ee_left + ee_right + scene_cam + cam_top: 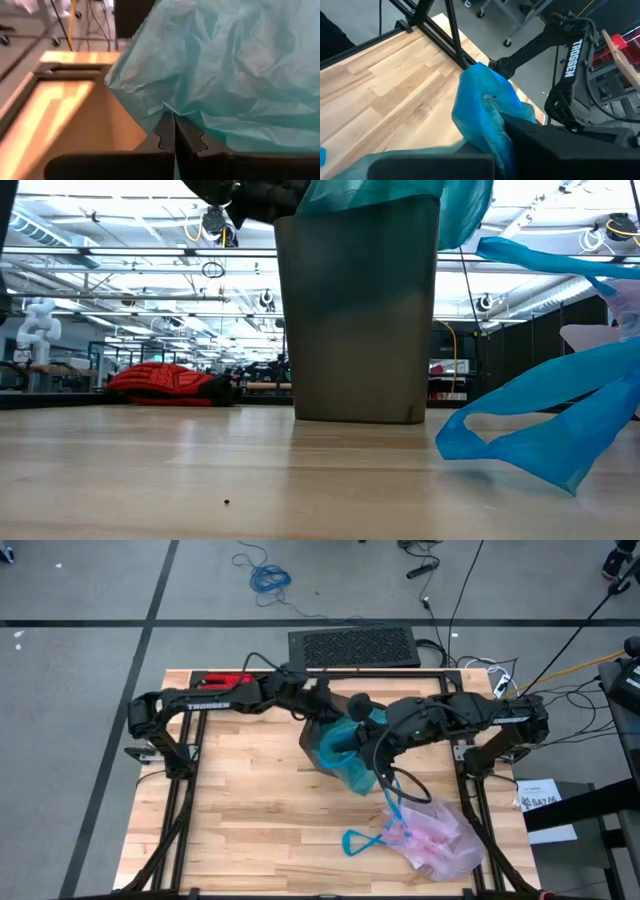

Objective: Place trash/remove bag and relplace
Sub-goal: Insert the blue trash bag into the black trash bin

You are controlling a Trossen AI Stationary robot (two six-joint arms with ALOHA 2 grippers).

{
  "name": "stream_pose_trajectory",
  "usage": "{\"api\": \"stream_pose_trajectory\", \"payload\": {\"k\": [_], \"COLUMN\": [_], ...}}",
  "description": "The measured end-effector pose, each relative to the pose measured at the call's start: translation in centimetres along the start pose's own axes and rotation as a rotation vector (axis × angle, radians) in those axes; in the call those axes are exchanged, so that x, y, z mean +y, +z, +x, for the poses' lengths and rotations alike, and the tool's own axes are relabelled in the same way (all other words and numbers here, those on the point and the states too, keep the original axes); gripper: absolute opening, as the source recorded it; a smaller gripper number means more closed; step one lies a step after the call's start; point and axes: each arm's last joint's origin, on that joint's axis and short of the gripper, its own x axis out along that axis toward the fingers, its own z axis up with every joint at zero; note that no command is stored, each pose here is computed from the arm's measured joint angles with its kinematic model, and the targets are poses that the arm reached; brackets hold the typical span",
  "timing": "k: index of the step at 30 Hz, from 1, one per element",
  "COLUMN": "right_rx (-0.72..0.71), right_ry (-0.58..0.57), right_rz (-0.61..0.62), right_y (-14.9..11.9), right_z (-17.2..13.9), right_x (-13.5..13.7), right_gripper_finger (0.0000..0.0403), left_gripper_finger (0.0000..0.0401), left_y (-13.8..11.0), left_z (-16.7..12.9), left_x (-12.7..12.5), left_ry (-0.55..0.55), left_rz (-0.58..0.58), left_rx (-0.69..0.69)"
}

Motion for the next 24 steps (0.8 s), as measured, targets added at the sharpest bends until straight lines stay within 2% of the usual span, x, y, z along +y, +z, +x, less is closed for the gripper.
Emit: {"api": "stream_pose_trajectory", "payload": {"k": [6,15,19,24], "right_rx": [0.045,0.181,0.227,0.232], "right_ry": [-0.002,-0.007,-0.025,-0.049], "right_rz": [0.019,0.09,0.114,0.107], "right_y": [-0.3,-1.3,-1.7,-1.6], "right_z": [-0.2,-0.3,-0.4,-0.4], "right_x": [0.1,0.6,0.7,0.6], "right_gripper_finger": [0.0,0.0,0.0,0.0], "left_gripper_finger": [0.0,0.0,0.0,0.0], "left_y": [-0.2,-0.8,-1.5,-2.7], "left_z": [0.0,-2.0,-3.0,-3.6], "left_x": [-1.9,-5.6,-6.5,-6.4], "left_ry": [-0.01,0.087,0.164,0.237], "left_rz": [-0.019,-0.04,-0.035,-0.057], "left_rx": [0.073,0.115,0.112,0.096]}}
